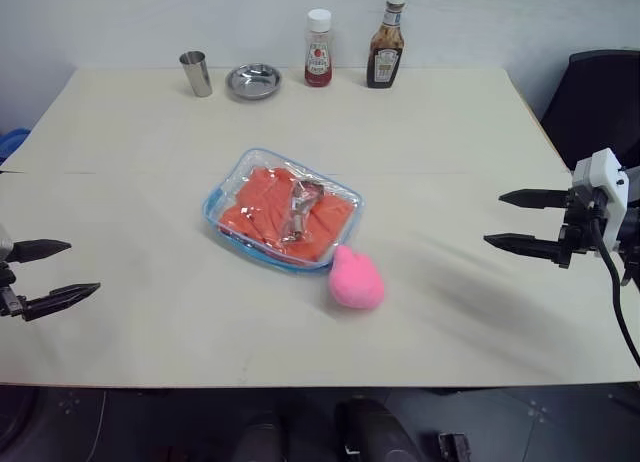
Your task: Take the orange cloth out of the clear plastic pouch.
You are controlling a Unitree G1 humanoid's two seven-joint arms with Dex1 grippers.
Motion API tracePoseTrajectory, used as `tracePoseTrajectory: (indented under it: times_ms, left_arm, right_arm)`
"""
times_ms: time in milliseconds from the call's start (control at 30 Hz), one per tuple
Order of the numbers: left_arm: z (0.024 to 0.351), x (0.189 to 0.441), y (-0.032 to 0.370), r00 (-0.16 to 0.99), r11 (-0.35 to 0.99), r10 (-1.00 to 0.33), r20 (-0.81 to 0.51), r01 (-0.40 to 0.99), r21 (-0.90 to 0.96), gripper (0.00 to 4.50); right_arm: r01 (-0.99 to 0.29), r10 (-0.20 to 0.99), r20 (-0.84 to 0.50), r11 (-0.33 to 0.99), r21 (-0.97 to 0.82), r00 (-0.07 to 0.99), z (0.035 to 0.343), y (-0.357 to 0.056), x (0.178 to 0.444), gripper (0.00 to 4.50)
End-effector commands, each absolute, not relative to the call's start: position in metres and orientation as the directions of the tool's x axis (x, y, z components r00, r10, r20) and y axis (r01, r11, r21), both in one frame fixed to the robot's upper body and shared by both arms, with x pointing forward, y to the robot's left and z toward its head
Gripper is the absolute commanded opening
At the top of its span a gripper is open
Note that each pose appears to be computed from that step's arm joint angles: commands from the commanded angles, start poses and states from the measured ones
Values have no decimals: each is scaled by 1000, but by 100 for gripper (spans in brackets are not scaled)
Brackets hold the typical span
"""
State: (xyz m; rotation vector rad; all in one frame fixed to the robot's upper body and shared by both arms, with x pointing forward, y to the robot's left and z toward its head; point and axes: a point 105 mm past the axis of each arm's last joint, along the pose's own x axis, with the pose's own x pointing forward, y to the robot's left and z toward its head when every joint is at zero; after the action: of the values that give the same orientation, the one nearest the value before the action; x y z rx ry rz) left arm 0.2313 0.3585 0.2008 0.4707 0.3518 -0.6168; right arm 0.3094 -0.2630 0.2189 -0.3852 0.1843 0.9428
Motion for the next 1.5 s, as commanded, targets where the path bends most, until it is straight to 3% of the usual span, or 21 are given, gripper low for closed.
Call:
tracePoseTrajectory:
  times_ms: [33,600,933,1067,1167,1367,1500]
  left_arm:
    - [209,230,357,777,707,-466,-424,615,349,436]
    - [205,240,360,804,738,-417,-423,571,358,436]
    - [212,260,334,818,786,-479,-319,561,258,436]
    - [225,276,278,782,763,-599,-171,622,176,436]
    - [225,294,224,751,744,-647,-132,660,103,436]
    - [224,341,154,819,833,-553,-153,549,-72,436]
    - [219,363,121,833,860,-498,-240,511,-8,436]
  right_arm:
    - [-815,760,-301,506,-281,576,231,-258,308,450]
    - [-808,758,-293,505,-303,583,230,-255,306,450]
    - [-833,791,-264,504,-229,552,229,-241,300,450]
    - [-829,801,-222,513,-223,556,229,-225,295,450]
    - [-833,812,-209,495,-249,545,222,-200,284,450]
    - [-794,799,-131,536,-286,586,215,-164,267,450]
    - [-791,802,-101,546,-277,589,216,-148,257,450]
